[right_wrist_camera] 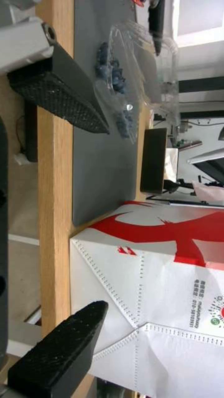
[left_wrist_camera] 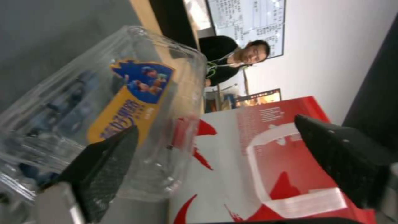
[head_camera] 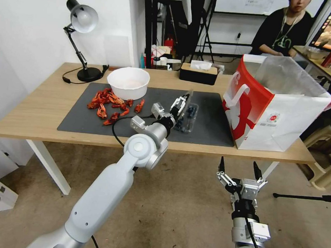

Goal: Close the takeout container lid, then place the container into the takeout bag.

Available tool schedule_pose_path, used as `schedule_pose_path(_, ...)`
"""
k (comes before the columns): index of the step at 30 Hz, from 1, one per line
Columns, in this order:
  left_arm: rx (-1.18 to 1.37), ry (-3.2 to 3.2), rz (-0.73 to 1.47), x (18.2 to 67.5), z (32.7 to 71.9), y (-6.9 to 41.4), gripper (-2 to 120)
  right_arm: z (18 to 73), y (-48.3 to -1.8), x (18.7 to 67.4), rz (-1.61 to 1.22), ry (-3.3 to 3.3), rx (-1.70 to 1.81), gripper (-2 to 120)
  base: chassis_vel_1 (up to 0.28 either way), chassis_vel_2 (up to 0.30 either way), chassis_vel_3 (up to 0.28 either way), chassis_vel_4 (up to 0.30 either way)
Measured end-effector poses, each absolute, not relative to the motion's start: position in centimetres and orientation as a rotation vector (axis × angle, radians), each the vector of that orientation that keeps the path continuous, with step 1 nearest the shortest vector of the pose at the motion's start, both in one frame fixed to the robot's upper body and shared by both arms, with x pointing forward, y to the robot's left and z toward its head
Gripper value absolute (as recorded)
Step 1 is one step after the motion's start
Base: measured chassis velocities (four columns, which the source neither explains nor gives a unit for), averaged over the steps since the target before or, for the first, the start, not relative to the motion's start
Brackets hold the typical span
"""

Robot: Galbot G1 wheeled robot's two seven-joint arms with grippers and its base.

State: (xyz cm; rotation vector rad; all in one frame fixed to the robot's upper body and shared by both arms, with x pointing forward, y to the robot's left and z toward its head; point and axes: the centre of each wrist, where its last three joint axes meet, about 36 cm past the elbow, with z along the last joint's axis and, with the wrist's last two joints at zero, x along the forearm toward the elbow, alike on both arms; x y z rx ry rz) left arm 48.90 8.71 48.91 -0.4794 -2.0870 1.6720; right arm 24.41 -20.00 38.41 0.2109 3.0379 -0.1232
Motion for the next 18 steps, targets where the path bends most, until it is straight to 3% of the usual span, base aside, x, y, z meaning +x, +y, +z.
schedule_pose_path(1,-0.47,-2.083,1.666,49.1,48.7,8.6,88,38.4,-20.0,24.5,-0.122,3.038,0.21,100,0.0,0.0,0.0,0.0)
schedule_pose_path(3,-0.467,-2.082,1.663,49.2,48.6,8.6,88,38.4,-19.9,24.5,-0.121,3.038,0.209,100,0.0,0.0,0.0,0.0)
schedule_pose_path(6,-0.452,-2.098,1.63,49.7,47.6,8.2,69,38.4,-19.8,24.7,-0.114,3.037,0.205,100,0.0,0.0,0.0,0.0)
schedule_pose_path(7,-0.452,-2.098,1.63,49.7,47.6,8.2,69,38.4,-19.8,24.7,-0.114,3.037,0.205,100,0.0,0.0,0.0,0.0)
schedule_pose_path(10,-0.445,-2.122,1.593,49.9,46.8,7.8,54,38.5,-19.7,25.0,-0.097,3.04,0.204,100,0.0,0.0,0.0,0.0)
schedule_pose_path(12,-0.445,-2.126,1.588,49.9,46.7,7.7,52,38.5,-19.7,25.1,-0.093,3.041,0.204,100,0.0,0.0,0.0,0.0)
schedule_pose_path(14,-0.442,-2.16,1.545,49.8,46.1,7.3,40,39.0,-19.8,25.5,-0.057,3.048,0.204,100,0.0,0.0,0.0,0.0)
schedule_pose_path(18,-0.443,-2.187,1.514,49.6,45.7,7.0,30,39.4,-19.9,25.9,-0.023,3.053,0.204,100,0.0,0.0,0.0,0.0)
